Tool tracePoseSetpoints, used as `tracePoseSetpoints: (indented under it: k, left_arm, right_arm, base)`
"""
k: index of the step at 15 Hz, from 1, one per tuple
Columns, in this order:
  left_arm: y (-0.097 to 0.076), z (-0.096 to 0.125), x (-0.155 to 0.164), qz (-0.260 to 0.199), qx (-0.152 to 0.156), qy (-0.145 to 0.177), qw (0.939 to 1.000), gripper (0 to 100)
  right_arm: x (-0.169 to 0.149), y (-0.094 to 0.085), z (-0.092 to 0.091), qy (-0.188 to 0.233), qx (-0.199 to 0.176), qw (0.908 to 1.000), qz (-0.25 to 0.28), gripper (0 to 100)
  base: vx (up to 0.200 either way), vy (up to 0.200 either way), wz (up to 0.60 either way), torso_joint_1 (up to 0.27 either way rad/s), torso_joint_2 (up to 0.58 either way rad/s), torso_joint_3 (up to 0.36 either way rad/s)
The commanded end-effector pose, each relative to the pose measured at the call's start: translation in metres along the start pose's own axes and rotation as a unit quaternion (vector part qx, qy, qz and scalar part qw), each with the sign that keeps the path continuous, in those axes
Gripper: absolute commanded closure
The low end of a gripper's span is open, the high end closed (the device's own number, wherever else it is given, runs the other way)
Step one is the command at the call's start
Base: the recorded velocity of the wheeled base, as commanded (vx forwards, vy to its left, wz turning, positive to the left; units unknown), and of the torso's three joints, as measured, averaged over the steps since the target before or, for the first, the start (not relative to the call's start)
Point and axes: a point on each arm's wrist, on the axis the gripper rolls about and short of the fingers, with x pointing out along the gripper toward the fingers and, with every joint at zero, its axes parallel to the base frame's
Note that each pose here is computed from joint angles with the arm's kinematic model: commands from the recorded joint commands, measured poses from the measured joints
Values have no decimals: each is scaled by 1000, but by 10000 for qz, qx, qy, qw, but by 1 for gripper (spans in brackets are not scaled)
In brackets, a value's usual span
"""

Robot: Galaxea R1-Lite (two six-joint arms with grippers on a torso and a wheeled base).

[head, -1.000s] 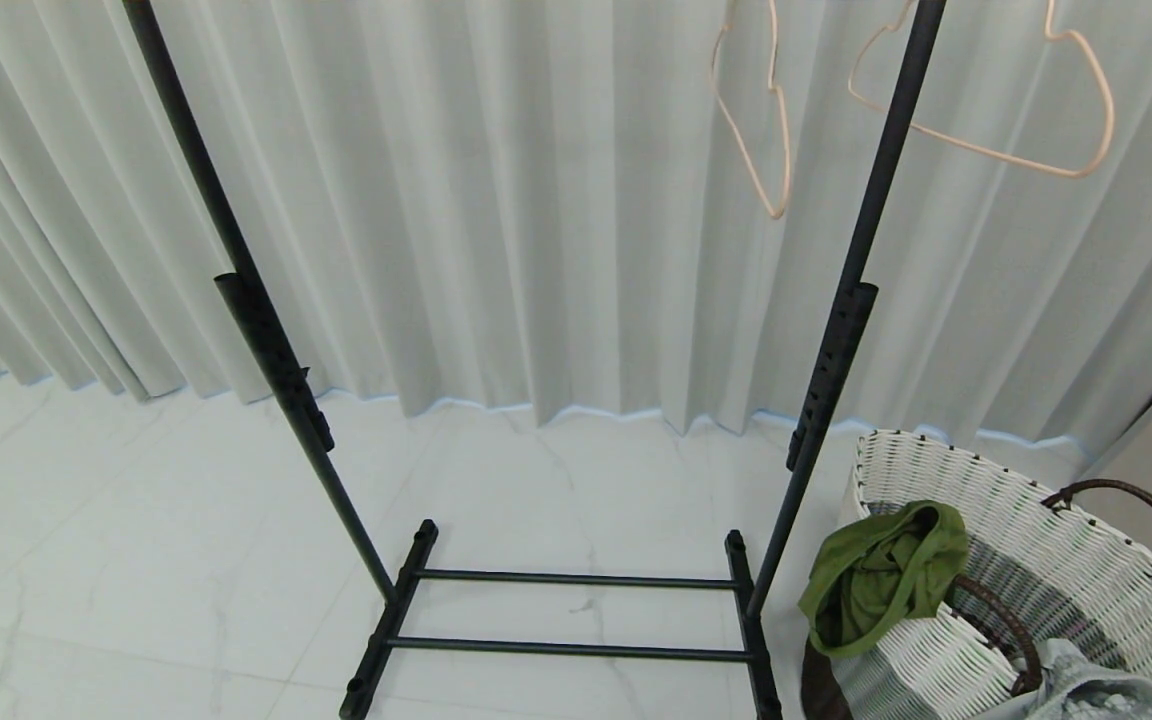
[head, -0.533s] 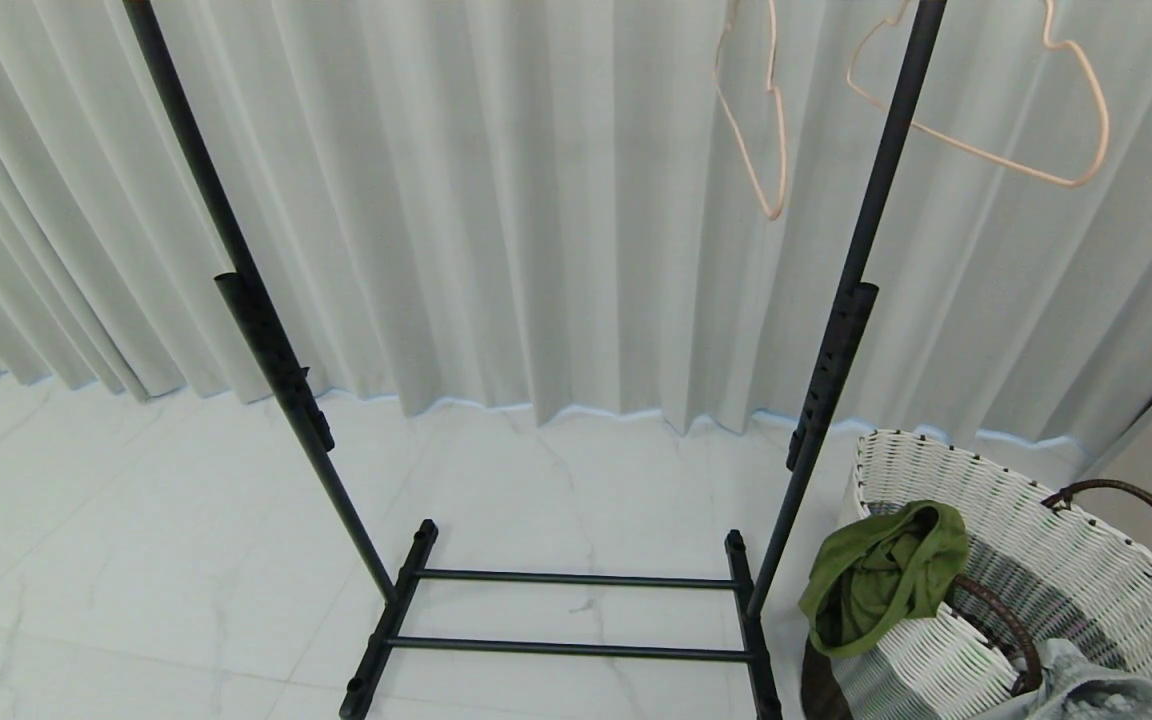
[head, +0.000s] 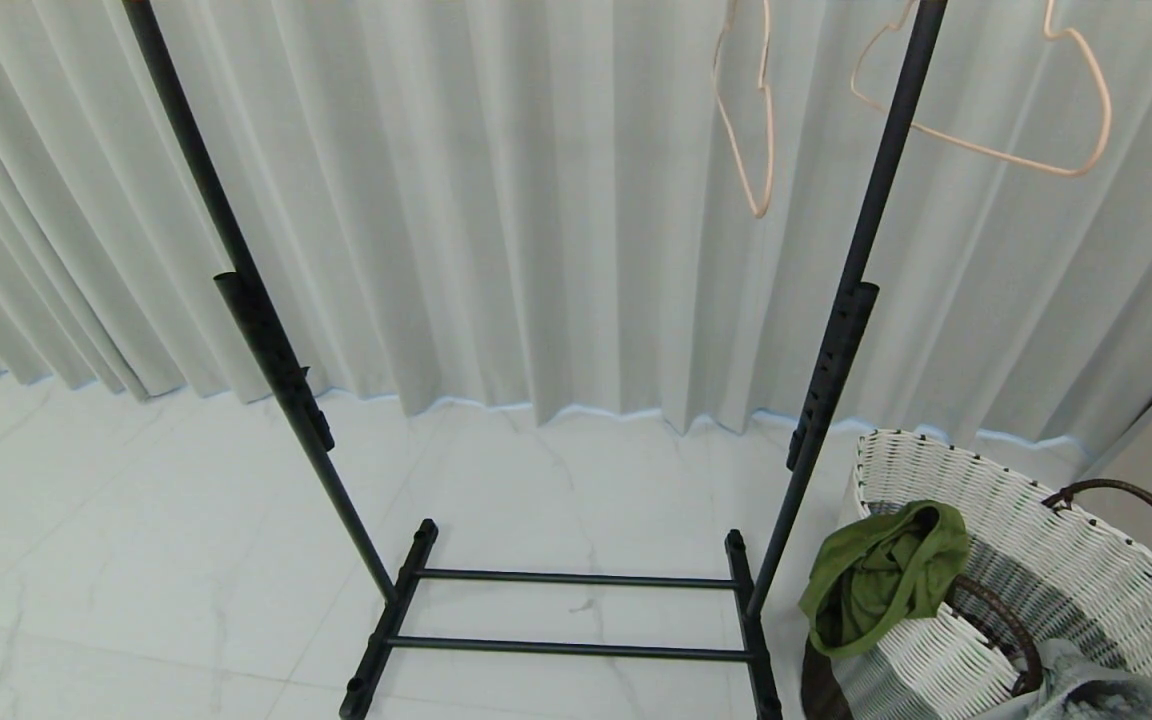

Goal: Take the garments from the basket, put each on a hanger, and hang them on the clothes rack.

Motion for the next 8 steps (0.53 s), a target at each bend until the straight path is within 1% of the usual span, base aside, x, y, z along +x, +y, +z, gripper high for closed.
tracePoseSetpoints:
  k: [1, 2, 4, 7, 8]
  left_arm:
    - [0, 0, 0, 0, -2, 13, 10000, 0]
    - [0, 0, 0, 0, -2, 13, 10000, 0]
    - [0, 0, 0, 8, -2, 14, 10000, 0]
    - [0, 0, 0, 8, -2, 14, 10000, 0]
    - [0, 0, 0, 8, -2, 14, 10000, 0]
  right_arm:
    - [35, -3, -8, 612, -238, 9975, 278, 0]
    - [45, -6, -7, 584, -330, 9970, 385, 0]
    - [67, -10, -3, 537, -334, 9972, 393, 0]
    - [93, -17, -4, 529, -188, 9979, 311, 0]
    - [100, -20, -3, 440, -136, 9985, 282, 0]
  base:
    - [0, 0, 0, 0, 0, 0]
    - [0, 0, 0, 0, 0, 0]
    - [0, 0, 0, 0, 0, 0]
    - [0, 0, 0, 0, 0, 0]
    - [0, 0, 0, 0, 0, 0]
